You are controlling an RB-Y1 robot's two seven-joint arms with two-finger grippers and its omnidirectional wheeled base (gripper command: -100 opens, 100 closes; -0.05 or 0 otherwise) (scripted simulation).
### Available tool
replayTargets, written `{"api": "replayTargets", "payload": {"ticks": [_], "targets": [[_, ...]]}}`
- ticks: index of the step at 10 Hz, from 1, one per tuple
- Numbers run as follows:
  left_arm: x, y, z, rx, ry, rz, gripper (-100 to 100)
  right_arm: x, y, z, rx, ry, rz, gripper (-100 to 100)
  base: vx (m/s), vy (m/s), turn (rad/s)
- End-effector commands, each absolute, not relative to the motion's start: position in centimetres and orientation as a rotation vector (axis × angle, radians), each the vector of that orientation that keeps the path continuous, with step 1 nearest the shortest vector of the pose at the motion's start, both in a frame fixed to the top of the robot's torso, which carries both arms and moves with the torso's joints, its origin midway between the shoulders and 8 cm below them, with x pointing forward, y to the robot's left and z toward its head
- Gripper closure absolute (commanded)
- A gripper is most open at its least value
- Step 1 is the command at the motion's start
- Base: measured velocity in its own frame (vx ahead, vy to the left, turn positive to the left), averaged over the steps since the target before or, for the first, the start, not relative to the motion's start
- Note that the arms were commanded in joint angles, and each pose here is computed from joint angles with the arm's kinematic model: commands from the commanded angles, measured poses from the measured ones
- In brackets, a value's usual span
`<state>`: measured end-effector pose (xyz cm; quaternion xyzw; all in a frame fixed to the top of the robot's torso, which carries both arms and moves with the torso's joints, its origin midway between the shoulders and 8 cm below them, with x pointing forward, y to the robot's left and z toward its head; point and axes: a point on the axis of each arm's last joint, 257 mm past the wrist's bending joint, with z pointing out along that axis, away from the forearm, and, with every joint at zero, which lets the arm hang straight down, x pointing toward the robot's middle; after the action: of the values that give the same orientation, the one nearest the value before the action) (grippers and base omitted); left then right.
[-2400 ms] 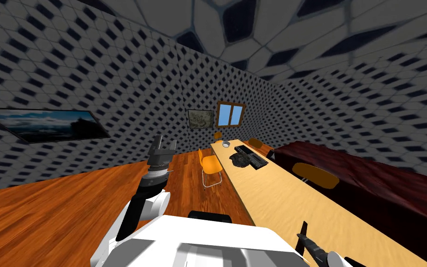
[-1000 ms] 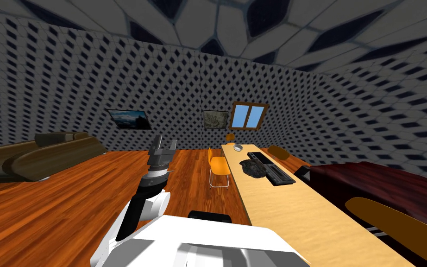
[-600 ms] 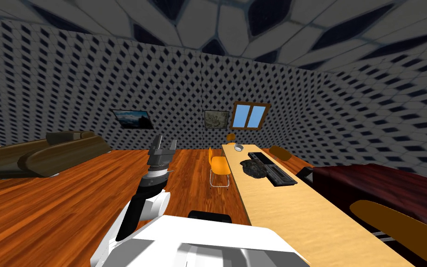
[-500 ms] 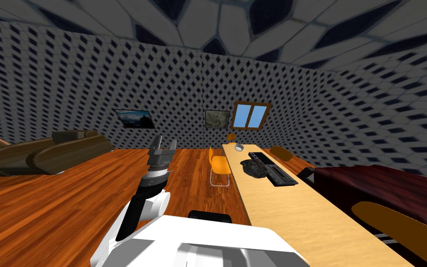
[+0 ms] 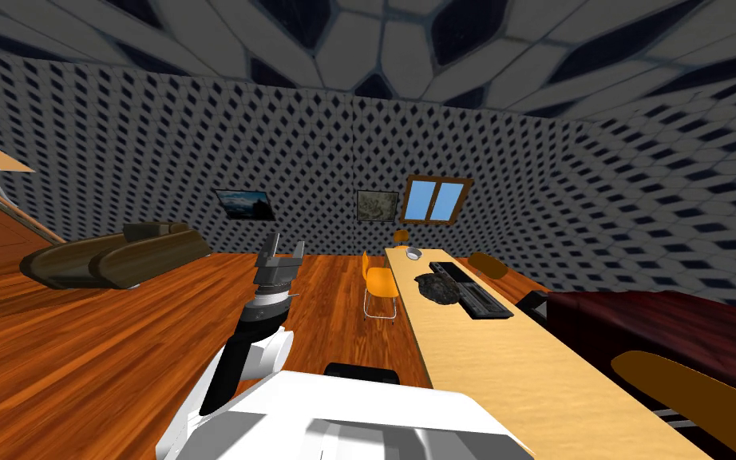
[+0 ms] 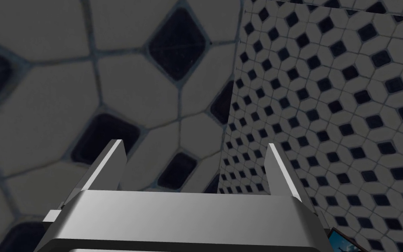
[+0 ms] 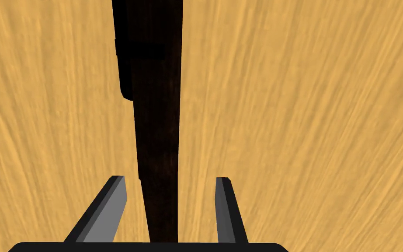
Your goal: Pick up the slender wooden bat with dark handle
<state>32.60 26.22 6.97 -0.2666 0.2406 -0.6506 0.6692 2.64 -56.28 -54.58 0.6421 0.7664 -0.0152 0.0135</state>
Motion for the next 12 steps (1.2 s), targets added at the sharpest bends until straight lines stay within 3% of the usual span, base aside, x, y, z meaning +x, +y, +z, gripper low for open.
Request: {"api": "replayTargets", "payload": {"ticks": [1, 4, 5, 6, 11, 12], "targets": [[32.6, 26.2, 7.0, -0.601, 0.542, -1.467, 0, 2.6, -56.3, -54.6, 2.000, 2.387, -0.047, 100, -0.007, -0.002, -0.007], [32.6, 26.2, 7.0, -0.601, 0.542, -1.467, 0, 2.6, -56.3, -54.6, 2.001, 2.388, -0.049, 100, 0.000, 0.000, 0.000], [32.6, 26.2, 7.0, -0.601, 0.542, -1.467, 0, 2.6, -56.3, -54.6, 2.001, 2.387, -0.048, 0, 0.000, 0.000, 0.000], [32.6, 26.2, 7.0, -0.601, 0.542, -1.467, 0, 1.7, -56.8, -53.8, 1.984, 2.401, -0.047, 100, 0.074, 0.022, -0.118], [32.6, 26.2, 7.0, -0.601, 0.542, -1.467, 0, 0.4, -57.7, -52.5, 1.954, 2.425, -0.047, 100, 0.091, 0.033, -0.090], [32.6, 26.2, 7.0, -0.601, 0.542, -1.467, 0, 0.3, -57.7, -52.5, 1.952, 2.428, -0.047, 0, 0.008, 0.003, 0.005]]}}
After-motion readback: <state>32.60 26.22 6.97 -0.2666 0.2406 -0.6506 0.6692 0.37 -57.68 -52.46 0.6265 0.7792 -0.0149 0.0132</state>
